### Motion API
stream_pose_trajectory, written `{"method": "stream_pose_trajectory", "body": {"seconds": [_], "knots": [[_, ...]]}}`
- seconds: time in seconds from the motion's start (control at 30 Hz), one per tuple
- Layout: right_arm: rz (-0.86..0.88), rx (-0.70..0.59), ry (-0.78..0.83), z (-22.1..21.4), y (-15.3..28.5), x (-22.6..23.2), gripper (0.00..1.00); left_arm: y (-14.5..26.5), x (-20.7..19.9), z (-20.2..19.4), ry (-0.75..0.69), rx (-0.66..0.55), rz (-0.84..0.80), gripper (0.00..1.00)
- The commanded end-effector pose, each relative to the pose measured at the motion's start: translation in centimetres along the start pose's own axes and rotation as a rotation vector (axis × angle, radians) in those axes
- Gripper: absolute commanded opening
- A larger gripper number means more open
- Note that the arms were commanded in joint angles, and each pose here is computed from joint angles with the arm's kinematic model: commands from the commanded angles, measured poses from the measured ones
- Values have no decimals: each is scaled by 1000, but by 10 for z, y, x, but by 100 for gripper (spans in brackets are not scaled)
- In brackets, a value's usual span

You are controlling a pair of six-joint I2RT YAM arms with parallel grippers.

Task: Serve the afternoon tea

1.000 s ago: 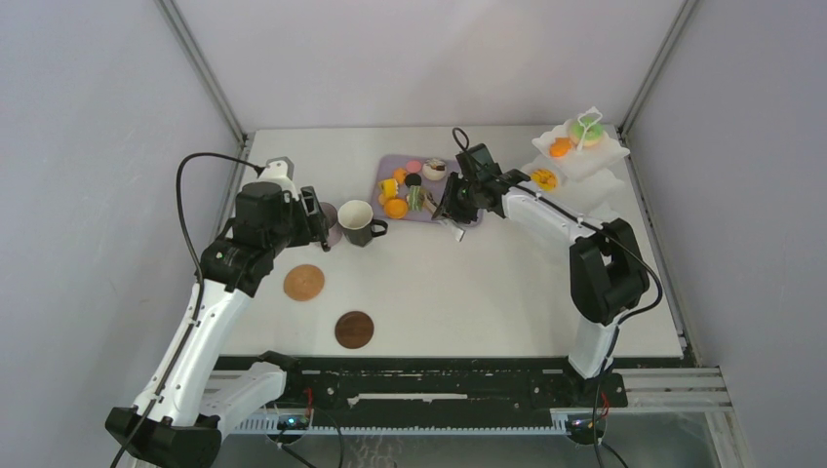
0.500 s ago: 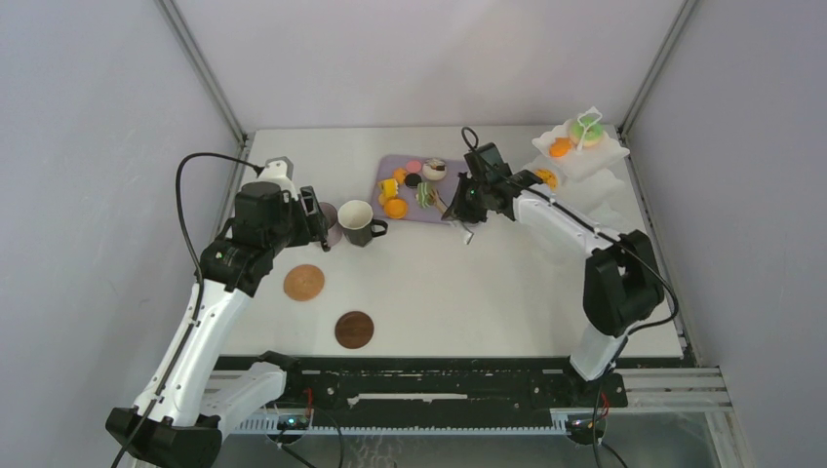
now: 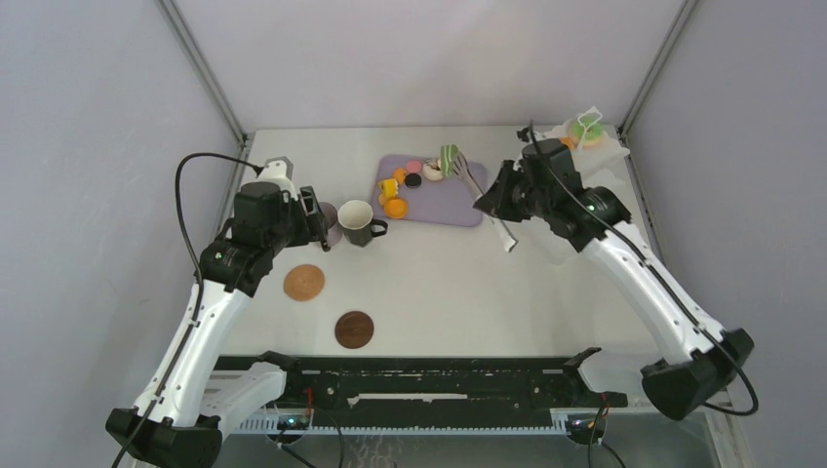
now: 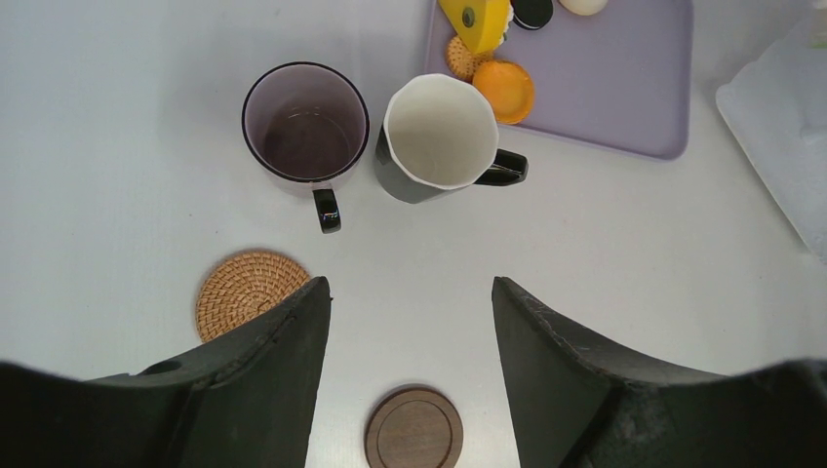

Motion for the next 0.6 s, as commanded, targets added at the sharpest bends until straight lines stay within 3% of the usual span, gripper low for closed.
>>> {"method": "stream_pose_trajectory", "body": {"seconds": [0.0,0.3,0.57], "knots": [[-25,-95,25,1,54,-6,0,4,0,2,-4,-25,-26,66],[-92,-221,-60,-24,141,-31,0,8,-4,10,-14,-38,-41,66],[-247,-318,-217,-37,174,-60,0,11,-5,11,-19,-43,-53,66]]}}
Point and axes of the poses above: each gripper's point midway between its finger pads, its own y axis back along the fingers, its own x axis along the line the jaws close on, z = x × y, the point moved 7 cm from there along y, back along the fingers, and after that the axes turned 8 degrees about y, right-handed, at the moved point
